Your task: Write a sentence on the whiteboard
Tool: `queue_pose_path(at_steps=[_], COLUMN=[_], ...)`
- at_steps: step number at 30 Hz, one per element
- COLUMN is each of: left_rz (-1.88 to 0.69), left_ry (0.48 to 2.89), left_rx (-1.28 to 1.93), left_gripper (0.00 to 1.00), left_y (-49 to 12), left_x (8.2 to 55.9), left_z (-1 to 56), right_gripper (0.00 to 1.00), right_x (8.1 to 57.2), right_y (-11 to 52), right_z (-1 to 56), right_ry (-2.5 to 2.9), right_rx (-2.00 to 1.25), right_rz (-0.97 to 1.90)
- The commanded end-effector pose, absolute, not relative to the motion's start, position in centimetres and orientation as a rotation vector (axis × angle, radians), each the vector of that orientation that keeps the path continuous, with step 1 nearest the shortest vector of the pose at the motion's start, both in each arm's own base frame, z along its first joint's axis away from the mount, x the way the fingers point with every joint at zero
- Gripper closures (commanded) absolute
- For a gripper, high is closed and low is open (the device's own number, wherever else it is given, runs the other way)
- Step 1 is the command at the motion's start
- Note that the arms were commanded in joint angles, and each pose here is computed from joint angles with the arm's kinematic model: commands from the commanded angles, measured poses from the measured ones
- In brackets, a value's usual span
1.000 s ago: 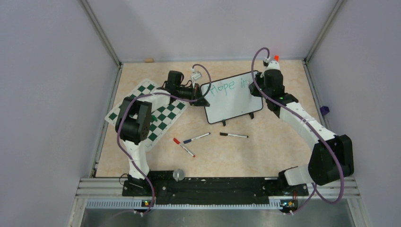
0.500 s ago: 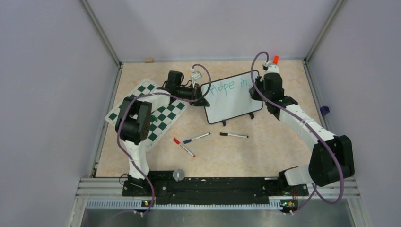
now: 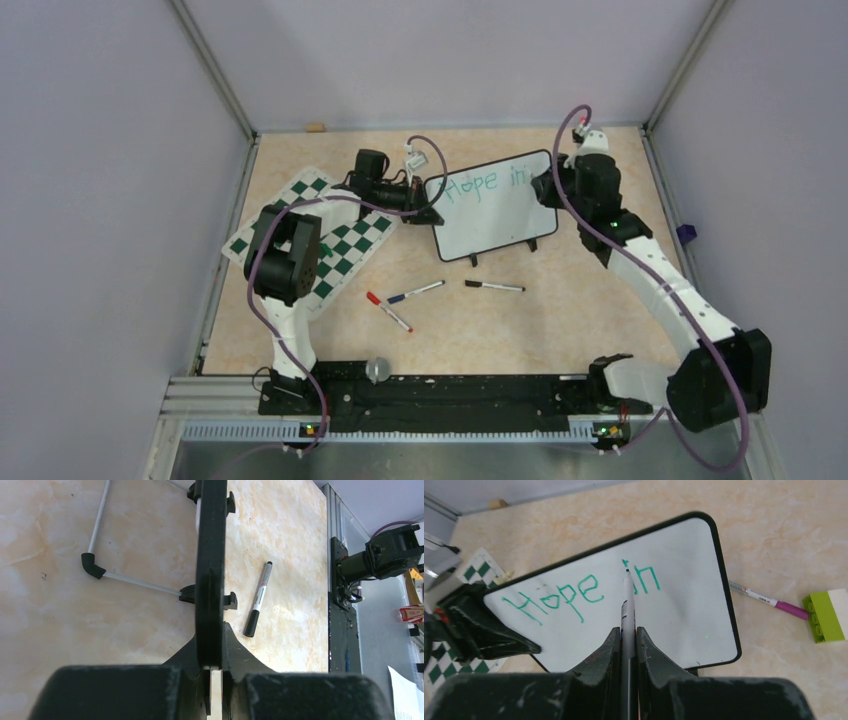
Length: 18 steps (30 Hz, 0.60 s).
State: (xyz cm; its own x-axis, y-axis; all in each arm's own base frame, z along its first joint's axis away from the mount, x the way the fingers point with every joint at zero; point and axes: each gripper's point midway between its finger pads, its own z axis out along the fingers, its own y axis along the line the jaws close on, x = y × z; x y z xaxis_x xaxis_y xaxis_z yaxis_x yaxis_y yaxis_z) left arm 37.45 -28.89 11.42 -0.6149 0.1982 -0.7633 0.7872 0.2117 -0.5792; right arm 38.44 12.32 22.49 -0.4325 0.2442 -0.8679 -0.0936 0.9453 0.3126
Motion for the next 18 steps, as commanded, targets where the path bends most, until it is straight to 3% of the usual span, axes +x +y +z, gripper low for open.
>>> queue_pose_path(at_steps=[1, 4, 9, 18], left_rz=[-1.426, -1.427, -1.429, -1.429], left_ry=[2.043, 2.028, 2.019, 2.005], left_rx=[0.974, 0.985, 0.983, 0.989], left_gripper=[0.95, 0.82, 0.71, 0.69], left_y=[-29.6, -29.6, -29.6, -29.6], left_x=[34.5, 34.4, 34.2, 34.1], left_z=[8.3, 8.8, 9.3, 9.2], right_gripper=[1.00, 1.00, 1.00, 1.00], right_x=[37.2, 36.4, 36.0, 34.3], right_y=[12.5, 12.6, 13.1, 13.1], right_z=[28.3, 28.8, 28.8, 28.8], right_ry=[1.817, 1.794, 1.796, 1.831], right_rx=[0.109, 0.107, 0.073, 0.040], right_rz=[0.484, 0.511, 0.537, 0.552])
